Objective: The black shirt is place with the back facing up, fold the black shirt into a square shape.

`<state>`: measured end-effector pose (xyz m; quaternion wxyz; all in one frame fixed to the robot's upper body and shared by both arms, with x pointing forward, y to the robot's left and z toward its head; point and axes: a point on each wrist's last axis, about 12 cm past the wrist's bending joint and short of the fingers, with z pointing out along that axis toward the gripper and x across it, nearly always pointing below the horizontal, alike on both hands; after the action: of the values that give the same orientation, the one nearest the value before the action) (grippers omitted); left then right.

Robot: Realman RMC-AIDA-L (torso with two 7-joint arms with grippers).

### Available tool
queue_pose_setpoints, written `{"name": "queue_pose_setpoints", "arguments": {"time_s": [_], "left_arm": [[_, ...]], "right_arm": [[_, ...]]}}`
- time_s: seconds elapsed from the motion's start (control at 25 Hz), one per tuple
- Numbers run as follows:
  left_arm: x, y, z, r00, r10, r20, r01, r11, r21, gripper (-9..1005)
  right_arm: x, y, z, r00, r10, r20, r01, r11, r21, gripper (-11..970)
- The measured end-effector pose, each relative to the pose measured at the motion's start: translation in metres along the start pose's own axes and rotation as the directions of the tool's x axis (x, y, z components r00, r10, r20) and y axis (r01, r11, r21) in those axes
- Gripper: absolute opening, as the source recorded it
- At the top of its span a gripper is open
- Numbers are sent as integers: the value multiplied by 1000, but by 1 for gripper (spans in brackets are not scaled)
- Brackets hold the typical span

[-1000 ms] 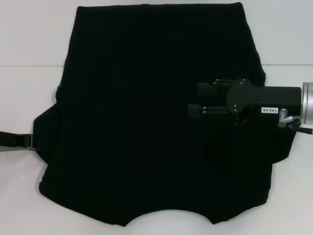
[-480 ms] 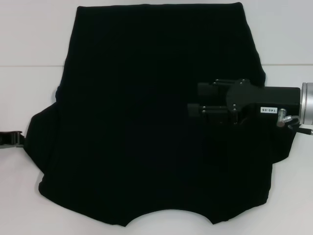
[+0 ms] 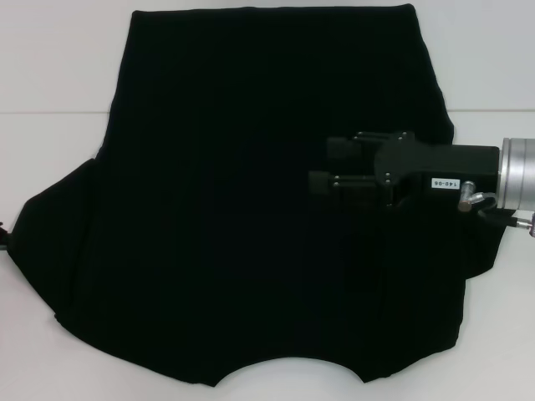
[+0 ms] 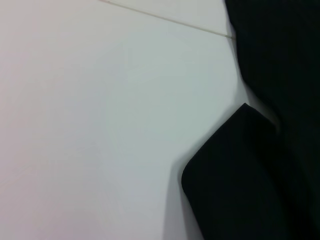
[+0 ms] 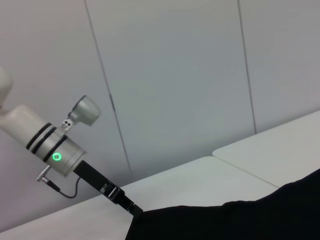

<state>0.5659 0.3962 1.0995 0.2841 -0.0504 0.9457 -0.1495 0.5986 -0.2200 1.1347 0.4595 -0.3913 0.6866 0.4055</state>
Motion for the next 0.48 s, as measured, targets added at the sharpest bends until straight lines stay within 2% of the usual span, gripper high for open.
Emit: {"name": "queue_pose_setpoints", "arguments": {"time_s": [0.48], "left_arm": [[7,11,-6,998,-56,23,56,998,-11,0]], "right_arm": [[-1,-1,2,1000,-3,-9,3,1000,3,784]]}}
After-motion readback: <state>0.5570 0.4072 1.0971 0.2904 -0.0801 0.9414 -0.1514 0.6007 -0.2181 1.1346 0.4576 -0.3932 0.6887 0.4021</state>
